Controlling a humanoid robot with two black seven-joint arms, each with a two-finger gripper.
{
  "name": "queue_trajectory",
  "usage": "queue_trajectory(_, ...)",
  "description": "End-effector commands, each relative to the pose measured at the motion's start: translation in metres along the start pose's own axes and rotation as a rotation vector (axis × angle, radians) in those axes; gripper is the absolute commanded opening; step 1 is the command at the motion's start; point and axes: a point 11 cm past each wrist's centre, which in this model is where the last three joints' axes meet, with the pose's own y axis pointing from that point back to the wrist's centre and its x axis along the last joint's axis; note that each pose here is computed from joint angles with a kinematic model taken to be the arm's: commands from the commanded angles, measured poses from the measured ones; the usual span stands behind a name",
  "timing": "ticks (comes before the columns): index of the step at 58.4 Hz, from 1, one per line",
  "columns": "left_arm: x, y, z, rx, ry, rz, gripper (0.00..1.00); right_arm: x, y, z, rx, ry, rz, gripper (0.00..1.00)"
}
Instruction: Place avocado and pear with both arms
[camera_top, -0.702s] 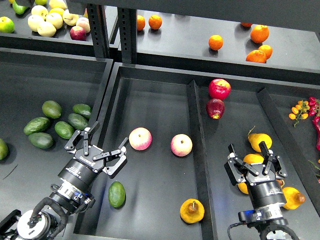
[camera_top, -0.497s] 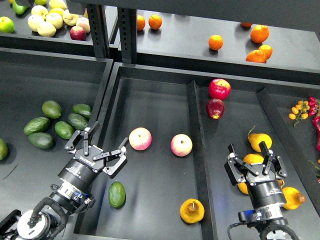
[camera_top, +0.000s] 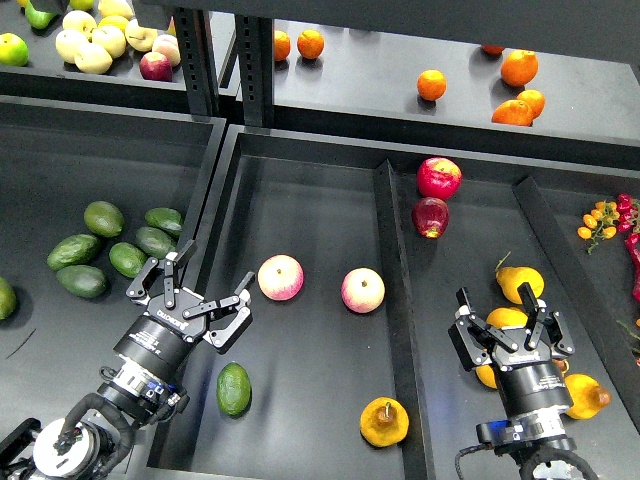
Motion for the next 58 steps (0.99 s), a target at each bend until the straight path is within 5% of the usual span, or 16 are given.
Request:
queue_trajectory(1,0.0002,0.0001,0.0000,0.000,0.000,0.001,0.99,0.0001,0.0000,0.0001,0.000,0.000,0.000,0.99)
queue_trajectory(58,0.0069,0.0030,0.0016,0.004,0.002,0.022,0.99,0.0001,0.0000,0.0002,-0.001,0.000,0.000,0.99)
